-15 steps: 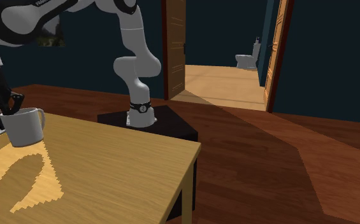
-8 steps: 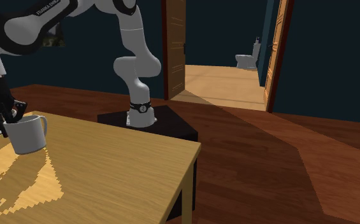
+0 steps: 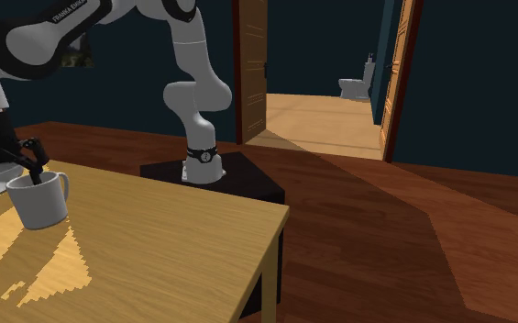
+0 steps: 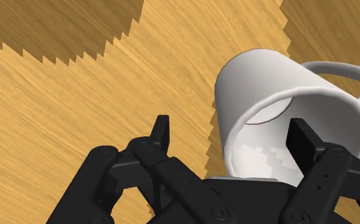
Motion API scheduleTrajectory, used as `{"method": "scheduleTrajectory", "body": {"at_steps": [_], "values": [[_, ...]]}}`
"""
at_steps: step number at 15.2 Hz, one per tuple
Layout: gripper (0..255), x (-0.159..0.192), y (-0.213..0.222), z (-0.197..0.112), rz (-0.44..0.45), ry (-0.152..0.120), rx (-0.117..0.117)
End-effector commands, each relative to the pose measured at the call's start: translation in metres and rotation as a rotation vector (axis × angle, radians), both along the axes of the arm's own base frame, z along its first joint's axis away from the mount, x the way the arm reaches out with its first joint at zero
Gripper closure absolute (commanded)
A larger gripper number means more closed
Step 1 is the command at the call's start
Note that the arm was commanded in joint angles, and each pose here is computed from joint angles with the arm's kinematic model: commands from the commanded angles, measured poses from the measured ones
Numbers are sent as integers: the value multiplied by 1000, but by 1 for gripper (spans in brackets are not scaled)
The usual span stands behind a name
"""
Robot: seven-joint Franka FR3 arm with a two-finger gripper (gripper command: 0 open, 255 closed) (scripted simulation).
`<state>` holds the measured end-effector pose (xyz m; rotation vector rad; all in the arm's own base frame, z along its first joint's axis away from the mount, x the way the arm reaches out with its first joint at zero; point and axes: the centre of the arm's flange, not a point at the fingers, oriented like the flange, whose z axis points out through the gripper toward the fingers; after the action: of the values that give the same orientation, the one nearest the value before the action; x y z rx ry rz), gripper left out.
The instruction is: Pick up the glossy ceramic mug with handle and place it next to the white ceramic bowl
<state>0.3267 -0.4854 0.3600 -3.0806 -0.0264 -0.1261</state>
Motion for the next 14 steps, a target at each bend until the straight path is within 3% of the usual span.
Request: {"method": "scheduleTrajectory", "body": {"at_steps": [1, 2, 6, 14], "values": [[0, 0, 0, 0, 0, 0, 0], [0, 0, 0, 0, 0, 0, 0], [0, -4, -3, 50, 0, 0, 0], [0, -4, -3, 50, 0, 0, 0]]}}
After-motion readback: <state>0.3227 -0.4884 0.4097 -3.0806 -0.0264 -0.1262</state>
